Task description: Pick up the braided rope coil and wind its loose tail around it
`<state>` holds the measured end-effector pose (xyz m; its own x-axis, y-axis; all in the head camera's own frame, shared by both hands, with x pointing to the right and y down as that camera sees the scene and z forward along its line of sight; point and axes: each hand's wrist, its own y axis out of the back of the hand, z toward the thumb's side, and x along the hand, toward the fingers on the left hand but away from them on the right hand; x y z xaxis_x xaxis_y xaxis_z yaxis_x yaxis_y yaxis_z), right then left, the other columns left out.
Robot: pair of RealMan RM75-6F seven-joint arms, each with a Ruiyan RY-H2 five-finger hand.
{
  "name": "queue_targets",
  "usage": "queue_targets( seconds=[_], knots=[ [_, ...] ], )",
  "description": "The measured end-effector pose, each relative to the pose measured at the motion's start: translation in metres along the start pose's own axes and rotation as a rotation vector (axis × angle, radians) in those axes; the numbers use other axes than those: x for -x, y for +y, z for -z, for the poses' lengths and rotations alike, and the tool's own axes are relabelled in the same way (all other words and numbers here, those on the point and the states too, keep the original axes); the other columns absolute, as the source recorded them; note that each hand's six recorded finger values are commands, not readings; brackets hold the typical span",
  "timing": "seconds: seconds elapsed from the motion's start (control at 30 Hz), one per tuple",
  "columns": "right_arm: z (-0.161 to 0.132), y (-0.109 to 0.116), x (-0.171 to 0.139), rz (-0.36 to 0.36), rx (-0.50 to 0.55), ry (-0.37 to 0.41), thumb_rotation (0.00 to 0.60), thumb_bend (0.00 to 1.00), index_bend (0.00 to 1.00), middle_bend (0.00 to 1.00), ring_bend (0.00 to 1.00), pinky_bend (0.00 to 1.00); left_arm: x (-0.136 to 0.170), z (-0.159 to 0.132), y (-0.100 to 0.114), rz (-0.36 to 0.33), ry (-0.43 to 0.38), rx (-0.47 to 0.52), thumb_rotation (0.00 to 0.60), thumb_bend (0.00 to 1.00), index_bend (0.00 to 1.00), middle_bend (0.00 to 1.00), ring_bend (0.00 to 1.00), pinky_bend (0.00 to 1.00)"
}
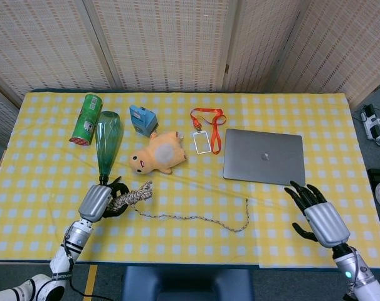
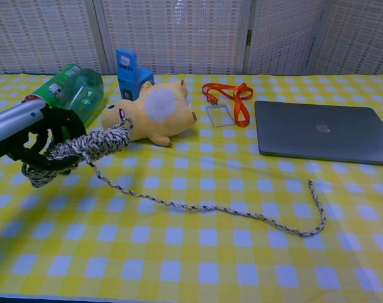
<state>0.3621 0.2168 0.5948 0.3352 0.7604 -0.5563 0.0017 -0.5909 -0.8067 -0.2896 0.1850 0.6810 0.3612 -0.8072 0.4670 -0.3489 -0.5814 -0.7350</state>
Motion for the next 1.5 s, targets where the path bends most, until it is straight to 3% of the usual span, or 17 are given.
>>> queue_targets(
  seconds=[0.37, 0.9, 1.5],
  knots=[
    [-0.038, -0.045, 0.045, -0.072, -0.086, 0.153, 0.600, 0.34, 0.47, 0.15, 0.15, 0.12, 0.004, -0.003, 0.001, 0.008, 0.006, 0.010, 0.600, 0.57, 0.75, 0.70, 0.68, 0.78],
    [-0.062, -0.098, 0.079, -0.131, -0.131, 0.253, 0.600, 0.34, 0.49, 0.15, 0.13, 0.11, 0.007, 0.005, -0.004, 0.034, 0.044, 0.015, 0.600, 0.57, 0.75, 0.70, 0.68, 0.78],
    [-0.062, -0.110, 0.088, -0.173, -0.133, 0.243, 0.600, 0.43, 0.52, 0.18, 0.13, 0.11, 0.007, 0.008, -0.005, 0.037, 0.051, 0.023, 0.600, 0.57, 0.75, 0.70, 0.68, 0.78]
  ],
)
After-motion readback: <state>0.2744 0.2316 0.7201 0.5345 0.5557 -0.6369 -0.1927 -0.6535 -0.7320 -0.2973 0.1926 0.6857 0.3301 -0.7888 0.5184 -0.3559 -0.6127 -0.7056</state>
